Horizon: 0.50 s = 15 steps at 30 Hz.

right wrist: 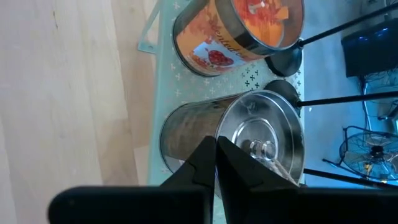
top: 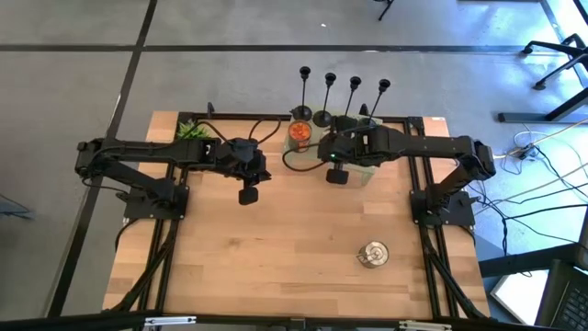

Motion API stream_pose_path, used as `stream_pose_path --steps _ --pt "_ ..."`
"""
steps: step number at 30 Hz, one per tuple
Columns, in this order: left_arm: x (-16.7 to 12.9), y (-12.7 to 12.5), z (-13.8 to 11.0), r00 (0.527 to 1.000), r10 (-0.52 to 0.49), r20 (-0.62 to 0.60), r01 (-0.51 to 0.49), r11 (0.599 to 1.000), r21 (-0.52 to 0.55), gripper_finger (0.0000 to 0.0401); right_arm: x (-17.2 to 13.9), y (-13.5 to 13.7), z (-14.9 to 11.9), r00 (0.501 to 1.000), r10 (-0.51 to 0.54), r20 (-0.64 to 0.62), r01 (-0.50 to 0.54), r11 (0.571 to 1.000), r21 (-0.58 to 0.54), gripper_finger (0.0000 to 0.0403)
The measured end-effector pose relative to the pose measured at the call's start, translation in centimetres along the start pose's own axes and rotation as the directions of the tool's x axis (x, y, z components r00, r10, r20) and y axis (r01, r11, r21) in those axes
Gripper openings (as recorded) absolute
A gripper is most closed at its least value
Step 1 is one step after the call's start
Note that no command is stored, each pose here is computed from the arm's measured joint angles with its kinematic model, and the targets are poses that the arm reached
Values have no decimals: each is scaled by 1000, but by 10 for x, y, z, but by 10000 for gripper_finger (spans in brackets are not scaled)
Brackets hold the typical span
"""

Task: Pick & Place candle stick holders
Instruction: Put the left silver scented candle on the shelf

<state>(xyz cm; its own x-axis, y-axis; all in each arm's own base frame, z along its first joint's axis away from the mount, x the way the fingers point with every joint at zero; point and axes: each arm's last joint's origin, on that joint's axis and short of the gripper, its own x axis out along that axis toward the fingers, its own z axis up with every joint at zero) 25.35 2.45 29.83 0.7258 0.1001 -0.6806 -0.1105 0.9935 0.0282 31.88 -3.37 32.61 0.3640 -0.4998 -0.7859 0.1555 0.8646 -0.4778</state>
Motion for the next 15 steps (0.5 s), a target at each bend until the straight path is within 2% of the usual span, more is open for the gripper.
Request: stream_pose_path --steps 15 --pt "0 0 0 1000 0 0 0 1000 -14 36 0 0 0 1000 26 3 -26 999 -18 21"
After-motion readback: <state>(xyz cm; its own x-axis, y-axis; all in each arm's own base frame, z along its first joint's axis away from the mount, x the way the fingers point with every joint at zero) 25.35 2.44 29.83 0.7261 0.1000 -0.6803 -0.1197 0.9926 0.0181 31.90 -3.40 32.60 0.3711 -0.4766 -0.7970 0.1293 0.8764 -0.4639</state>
